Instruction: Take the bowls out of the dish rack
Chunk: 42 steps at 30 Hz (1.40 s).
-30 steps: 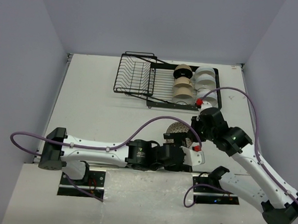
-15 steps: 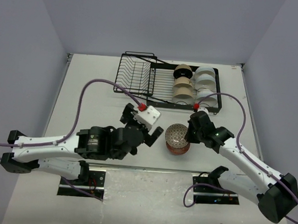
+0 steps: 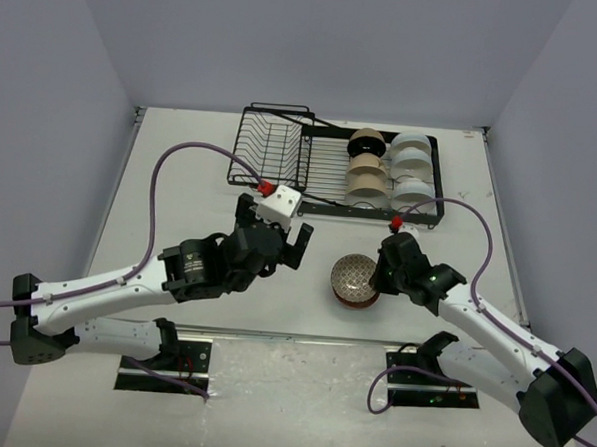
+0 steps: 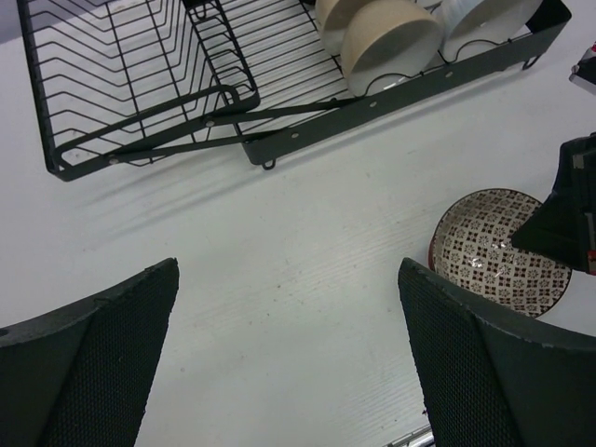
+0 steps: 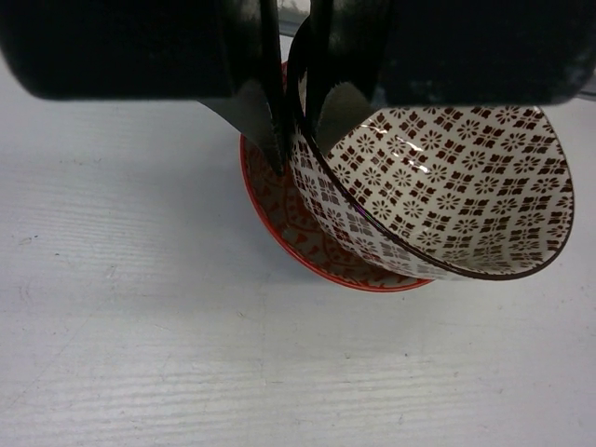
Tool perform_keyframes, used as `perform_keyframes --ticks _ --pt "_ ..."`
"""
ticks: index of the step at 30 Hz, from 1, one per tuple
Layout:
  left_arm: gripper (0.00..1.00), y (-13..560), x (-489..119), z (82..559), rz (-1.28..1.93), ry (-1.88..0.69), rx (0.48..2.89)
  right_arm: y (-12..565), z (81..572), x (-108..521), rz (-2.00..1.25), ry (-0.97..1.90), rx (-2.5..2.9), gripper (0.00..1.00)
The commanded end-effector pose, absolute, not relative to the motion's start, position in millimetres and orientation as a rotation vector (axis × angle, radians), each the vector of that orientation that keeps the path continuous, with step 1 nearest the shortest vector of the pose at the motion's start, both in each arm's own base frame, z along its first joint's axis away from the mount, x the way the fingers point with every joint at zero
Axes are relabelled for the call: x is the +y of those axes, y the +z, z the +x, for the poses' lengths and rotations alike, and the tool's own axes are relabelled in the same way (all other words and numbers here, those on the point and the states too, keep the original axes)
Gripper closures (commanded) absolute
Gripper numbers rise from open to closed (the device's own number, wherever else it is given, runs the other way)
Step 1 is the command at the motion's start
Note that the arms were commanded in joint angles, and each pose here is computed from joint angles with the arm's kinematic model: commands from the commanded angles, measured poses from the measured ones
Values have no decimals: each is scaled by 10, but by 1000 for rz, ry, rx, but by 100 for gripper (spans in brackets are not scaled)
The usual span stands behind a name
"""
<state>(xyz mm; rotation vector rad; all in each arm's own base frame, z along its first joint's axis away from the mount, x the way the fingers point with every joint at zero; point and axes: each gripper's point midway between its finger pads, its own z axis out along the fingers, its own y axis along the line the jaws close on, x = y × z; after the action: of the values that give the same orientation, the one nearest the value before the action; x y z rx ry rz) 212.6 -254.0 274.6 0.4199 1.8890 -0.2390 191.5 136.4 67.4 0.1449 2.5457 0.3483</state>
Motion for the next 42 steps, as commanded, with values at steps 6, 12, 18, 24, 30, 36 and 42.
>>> perform_keyframes --ticks 6,12,18,24,30,36,42 --pt "0 2755 -2708 2178 386 -336 1886 923 2077 1565 151 484 2449 87" --pt "0 2687 -2726 2212 396 -347 1898 997 2041 1564 135 508 2433 79" --pt "0 2647 -2783 2196 423 -371 1902 1050 2011 1523 124 496 2431 74" --pt "0 2603 -2800 2186 440 -376 1906 1053 1978 1500 119 496 2428 74" --pt "0 2562 -2858 2175 467 -386 1914 969 1950 1494 110 483 2460 61" --pt "0 2502 -2900 2172 489 -385 1927 995 1937 1486 112 495 2443 71" --pt "0 2449 -2936 2172 501 -385 1937 977 1920 1456 122 488 2439 91"
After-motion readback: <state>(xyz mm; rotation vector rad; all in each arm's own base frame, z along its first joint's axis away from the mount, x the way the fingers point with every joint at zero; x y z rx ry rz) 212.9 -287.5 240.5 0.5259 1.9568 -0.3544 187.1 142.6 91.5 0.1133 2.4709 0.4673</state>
